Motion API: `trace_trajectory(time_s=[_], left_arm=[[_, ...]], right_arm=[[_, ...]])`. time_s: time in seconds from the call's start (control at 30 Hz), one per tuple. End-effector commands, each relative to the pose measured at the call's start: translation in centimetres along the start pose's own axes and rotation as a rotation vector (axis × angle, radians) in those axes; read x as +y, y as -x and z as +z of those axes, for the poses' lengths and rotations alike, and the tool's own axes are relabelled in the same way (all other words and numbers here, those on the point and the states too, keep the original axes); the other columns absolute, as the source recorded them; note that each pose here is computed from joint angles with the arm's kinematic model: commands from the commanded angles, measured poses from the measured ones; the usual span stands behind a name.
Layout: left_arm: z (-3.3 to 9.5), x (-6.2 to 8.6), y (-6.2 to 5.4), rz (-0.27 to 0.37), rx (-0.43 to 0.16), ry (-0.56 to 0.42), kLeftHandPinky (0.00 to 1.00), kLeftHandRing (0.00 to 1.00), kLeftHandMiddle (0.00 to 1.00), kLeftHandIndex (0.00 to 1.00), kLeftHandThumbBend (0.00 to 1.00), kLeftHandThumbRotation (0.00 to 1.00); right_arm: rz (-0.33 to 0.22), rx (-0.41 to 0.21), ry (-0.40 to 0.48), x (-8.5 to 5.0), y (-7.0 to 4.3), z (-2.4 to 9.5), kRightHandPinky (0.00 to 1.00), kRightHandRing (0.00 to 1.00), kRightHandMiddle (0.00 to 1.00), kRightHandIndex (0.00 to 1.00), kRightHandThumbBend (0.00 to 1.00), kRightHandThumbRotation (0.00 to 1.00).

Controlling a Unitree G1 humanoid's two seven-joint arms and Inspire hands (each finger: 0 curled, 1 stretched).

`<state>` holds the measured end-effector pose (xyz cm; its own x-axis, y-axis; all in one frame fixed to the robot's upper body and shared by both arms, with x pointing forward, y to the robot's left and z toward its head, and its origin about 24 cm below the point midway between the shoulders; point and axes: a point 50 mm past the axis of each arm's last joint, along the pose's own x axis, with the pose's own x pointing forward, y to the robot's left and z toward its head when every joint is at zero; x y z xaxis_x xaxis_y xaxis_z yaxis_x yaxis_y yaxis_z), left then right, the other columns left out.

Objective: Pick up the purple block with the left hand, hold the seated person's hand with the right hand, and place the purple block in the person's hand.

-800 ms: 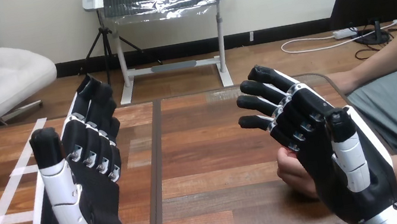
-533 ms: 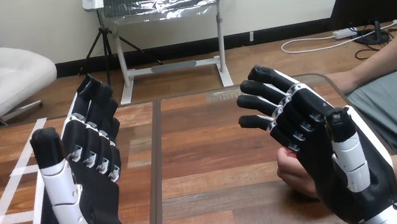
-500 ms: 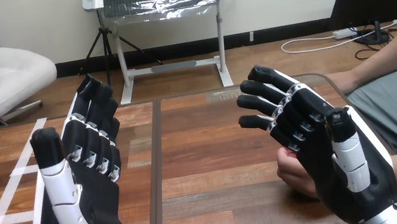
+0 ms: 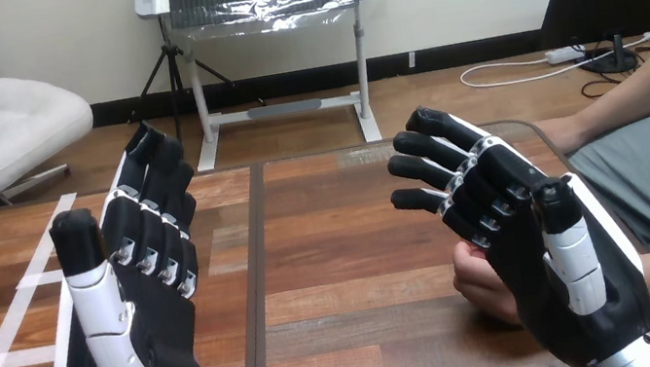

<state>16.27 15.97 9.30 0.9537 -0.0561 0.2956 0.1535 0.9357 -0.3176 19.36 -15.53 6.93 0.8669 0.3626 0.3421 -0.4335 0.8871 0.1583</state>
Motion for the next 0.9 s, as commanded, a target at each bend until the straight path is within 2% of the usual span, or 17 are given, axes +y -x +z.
trace_trajectory(time_s=[0.0, 0.53, 0.87], left_arm=[[0.7, -0.5, -0.5, -0.003, -0.069, 0.020, 1.00, 0.96, 0.94, 0.92, 0.73, 0.97], [0.8, -0.3, -0.6, -0.006, -0.075, -0.022, 1.00, 0.97, 0.94, 0.92, 0.71, 0.96], [0.9, 0.6, -0.9, -0.012, -0.084, -0.170, 1.00, 0.94, 0.94, 0.93, 0.73, 0.97]], right_arm=[[0.026, -0.072, 0.023, 0.0, -0.9, 1.1, 0.79, 0.85, 0.85, 0.86, 0.88, 0.82], [0.023, -0.069, 0.025, 0.1, -1.0, 1.2, 0.79, 0.85, 0.85, 0.86, 0.88, 0.82], [0.022, -0.070, 0.016, 0.1, -1.1, 1.1, 0.78, 0.85, 0.85, 0.85, 0.88, 0.81]])
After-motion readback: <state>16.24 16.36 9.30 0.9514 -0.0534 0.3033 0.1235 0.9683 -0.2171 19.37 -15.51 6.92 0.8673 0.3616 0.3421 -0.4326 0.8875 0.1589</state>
